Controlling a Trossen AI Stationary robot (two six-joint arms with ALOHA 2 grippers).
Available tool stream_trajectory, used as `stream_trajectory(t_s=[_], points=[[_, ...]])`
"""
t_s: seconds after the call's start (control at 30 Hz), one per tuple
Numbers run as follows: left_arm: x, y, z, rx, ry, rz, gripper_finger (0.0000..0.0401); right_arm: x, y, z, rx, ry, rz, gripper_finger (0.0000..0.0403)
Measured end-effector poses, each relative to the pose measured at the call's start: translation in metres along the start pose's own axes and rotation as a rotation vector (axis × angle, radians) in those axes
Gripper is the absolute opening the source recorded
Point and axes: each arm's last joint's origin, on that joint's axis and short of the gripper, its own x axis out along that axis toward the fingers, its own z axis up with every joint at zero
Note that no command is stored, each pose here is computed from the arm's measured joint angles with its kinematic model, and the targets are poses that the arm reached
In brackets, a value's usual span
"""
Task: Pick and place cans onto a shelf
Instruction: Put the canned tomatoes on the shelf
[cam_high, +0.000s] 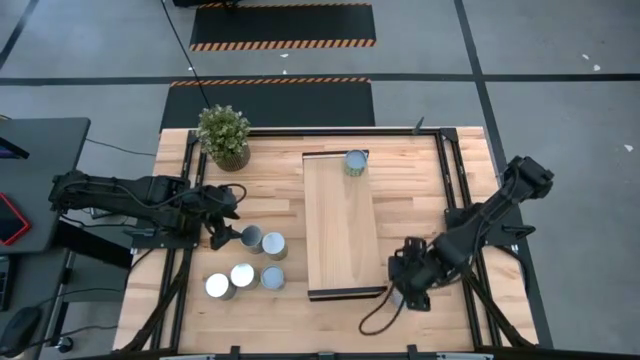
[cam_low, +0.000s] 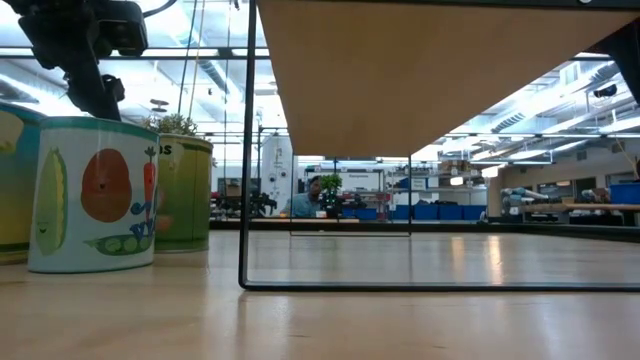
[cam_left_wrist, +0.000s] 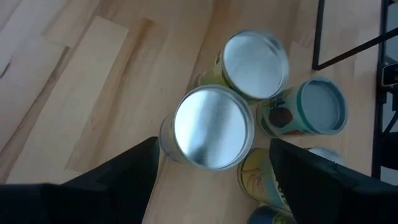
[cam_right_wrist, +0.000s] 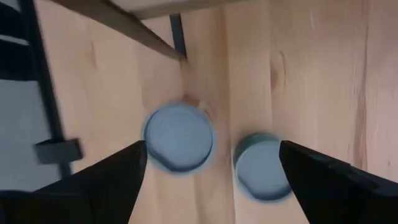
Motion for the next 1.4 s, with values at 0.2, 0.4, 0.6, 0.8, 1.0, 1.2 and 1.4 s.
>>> stream_trajectory(t_s=[0.2, 0.4, 0.6, 0.8, 1.0, 1.2, 1.4], points=[[0.000, 0.001, -0.003, -0.025, 0.027, 0.015, 0.0309, 0.024, 0.023, -0.005, -0.073, -0.065, -0.068, 0.0374], [0.000, 0.002, -0.005, -0.029, 0.048, 0.022, 0.0309, 0.031, 0.031, -0.012, 0.001, -0.029, -0.059, 0.0376], [0.000, 0.002, -0.005, -0.028, 0.049, 0.022, 0.0309, 0.034, 0.040, -0.019, -0.020, -0.071, -0.028, 0.0376], [0.000, 0.002, -0.005, -0.028, 0.049, 0.022, 0.0309, 0.045, 0.034, -0.025, 0.022, -0.047, -0.051, 0.0379], [0.000, 0.002, -0.005, -0.028, 0.048, 0.022, 0.0309, 0.047, 0.034, -0.026, 0.014, -0.054, -0.054, 0.0397], [0.000, 0.002, -0.005, -0.028, 0.049, 0.022, 0.0309, 0.049, 0.035, -0.030, 0.077, -0.152, -0.022, 0.0397], [0.000, 0.002, -0.005, -0.029, 0.048, 0.023, 0.0309, 0.056, 0.031, -0.037, 0.079, -0.183, -0.041, 0.0399]])
